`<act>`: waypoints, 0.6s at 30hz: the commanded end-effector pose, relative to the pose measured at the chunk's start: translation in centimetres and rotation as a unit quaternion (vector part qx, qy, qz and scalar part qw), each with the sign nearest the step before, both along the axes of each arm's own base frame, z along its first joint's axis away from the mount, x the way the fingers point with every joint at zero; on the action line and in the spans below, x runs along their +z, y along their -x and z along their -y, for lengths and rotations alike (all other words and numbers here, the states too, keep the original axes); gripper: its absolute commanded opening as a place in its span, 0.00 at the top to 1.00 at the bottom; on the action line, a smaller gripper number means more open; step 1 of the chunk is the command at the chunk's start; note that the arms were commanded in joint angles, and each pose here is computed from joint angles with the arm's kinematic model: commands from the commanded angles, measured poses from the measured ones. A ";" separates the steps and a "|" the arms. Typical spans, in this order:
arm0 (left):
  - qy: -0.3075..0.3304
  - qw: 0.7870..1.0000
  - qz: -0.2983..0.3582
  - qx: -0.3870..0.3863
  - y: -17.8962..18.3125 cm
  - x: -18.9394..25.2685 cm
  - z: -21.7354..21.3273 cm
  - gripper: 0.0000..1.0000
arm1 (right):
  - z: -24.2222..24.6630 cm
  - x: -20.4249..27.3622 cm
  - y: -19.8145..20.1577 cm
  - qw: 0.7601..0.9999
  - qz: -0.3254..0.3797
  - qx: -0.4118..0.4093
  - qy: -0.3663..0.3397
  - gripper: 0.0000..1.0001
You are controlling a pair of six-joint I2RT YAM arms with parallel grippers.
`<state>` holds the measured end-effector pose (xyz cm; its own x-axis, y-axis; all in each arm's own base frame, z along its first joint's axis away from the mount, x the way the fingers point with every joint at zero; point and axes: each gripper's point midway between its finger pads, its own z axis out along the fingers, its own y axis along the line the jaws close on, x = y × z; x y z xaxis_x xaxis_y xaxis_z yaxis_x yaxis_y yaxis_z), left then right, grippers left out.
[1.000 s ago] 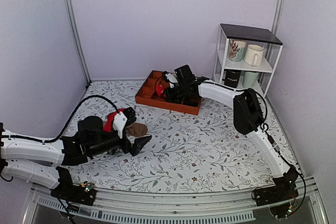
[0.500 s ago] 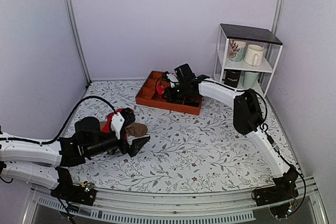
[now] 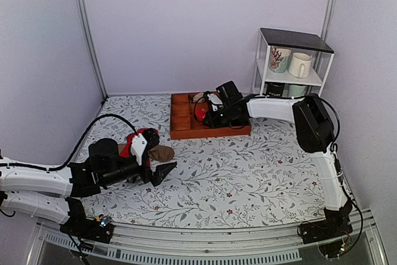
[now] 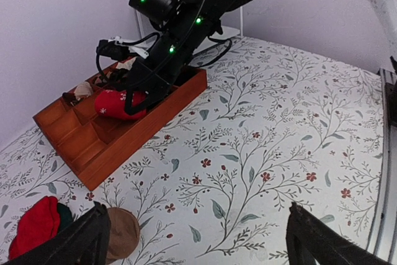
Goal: Roll the socks
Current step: Move the storage box to the center of the board.
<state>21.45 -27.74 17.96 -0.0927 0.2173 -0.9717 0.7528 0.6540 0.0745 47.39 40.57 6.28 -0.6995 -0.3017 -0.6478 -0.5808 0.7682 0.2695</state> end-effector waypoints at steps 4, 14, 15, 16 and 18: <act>0.003 1.000 0.000 0.029 -0.5 0.1 -1.4 0.00 | 4.1 -4.6 5.3 0.993 -0.088 -0.011 0.074 1.00; 0.003 0.995 0.007 0.103 -1.6 0.5 -4.3 0.01 | -0.5 10.2 1.1 0.991 0.107 0.053 -0.053 1.00; 0.008 0.994 0.011 0.112 -1.7 0.8 -4.7 0.00 | -0.6 10.8 0.8 0.990 0.121 0.056 -0.054 1.00; 0.010 0.993 0.013 0.119 -1.7 0.9 -5.1 0.01 | -0.7 11.1 0.6 0.988 0.130 0.057 -0.055 1.00; 0.014 0.991 0.017 0.133 -1.8 1.1 -5.8 0.00 | -0.9 11.2 0.2 0.986 0.142 0.063 -0.052 1.00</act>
